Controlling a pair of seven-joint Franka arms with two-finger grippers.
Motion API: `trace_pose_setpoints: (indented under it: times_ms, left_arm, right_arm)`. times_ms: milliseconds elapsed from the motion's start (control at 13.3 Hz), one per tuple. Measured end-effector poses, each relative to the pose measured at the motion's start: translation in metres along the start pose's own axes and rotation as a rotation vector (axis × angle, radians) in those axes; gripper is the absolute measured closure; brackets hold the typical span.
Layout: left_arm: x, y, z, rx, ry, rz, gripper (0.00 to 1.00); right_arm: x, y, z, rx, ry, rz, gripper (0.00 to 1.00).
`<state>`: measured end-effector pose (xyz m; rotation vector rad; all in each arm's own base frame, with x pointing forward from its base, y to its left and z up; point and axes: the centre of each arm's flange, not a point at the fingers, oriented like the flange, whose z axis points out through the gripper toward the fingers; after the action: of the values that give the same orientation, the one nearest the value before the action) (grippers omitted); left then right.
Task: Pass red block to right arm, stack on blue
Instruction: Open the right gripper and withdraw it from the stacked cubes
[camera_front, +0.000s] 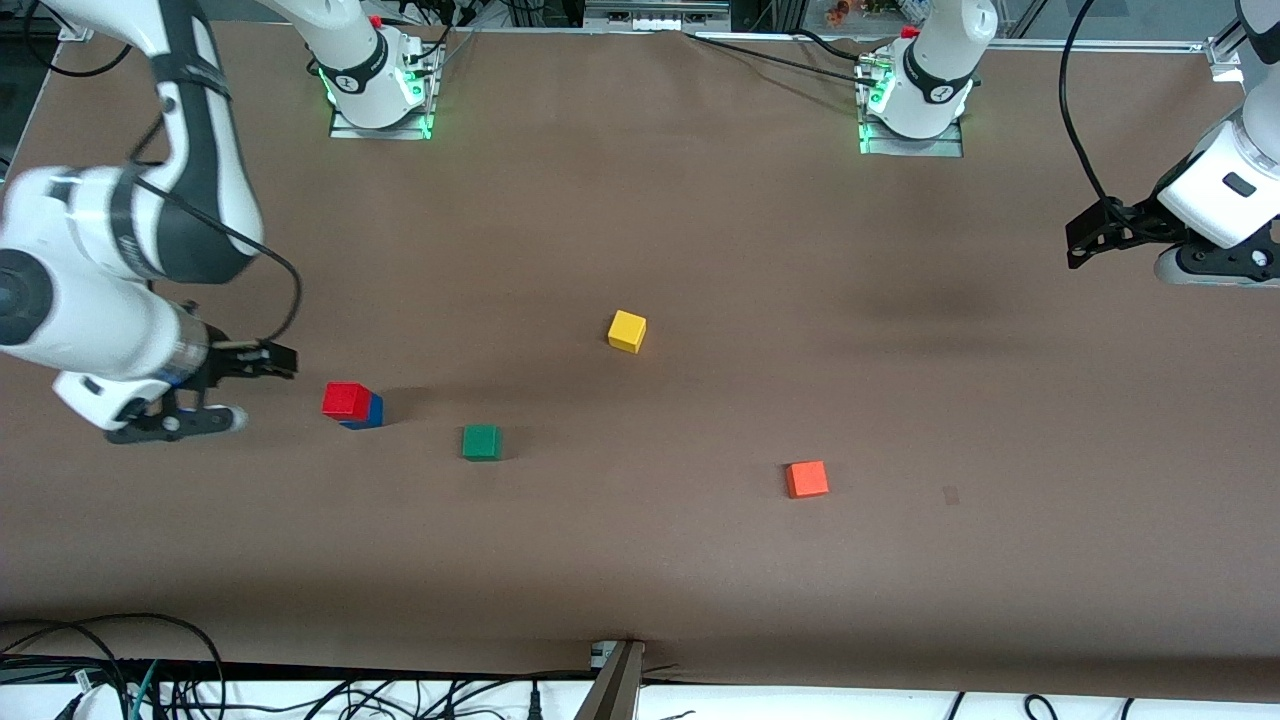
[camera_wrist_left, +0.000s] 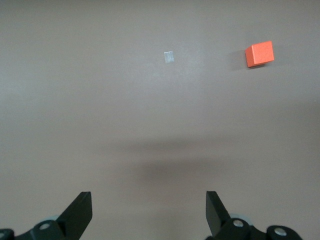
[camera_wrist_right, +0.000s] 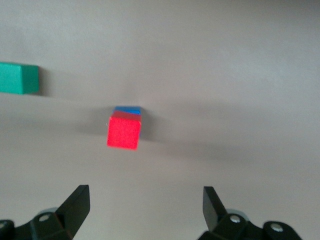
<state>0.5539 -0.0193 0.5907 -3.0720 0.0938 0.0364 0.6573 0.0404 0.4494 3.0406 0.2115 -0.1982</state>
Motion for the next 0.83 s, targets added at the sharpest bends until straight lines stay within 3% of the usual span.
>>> trace_pose_setpoints:
  times_ms: [151, 377, 603, 829]
  left_arm:
    - [0.0, 0.0, 0.0, 0.0, 0.0, 0.0, 0.0]
    - [0.0, 0.0, 0.0, 0.0, 0.0, 0.0, 0.0]
    - [0.0, 0.0, 0.0, 0.0, 0.0, 0.0, 0.0]
    - [0.0, 0.0, 0.0, 0.0, 0.0, -0.001, 0.0]
  right_arm:
    - [-0.013, 0.011, -0.033, 0.006, -0.017, 0.011, 0.0]
    - [-0.033, 0.024, -0.074, 0.02, 0.006, 0.029, 0.0]
    - [-0.065, 0.041, -0.104, 0.054, -0.02, 0.045, 0.0]
    - [-0.1, 0.062, -0.145, 0.084, 0.036, 0.063, 0.0]
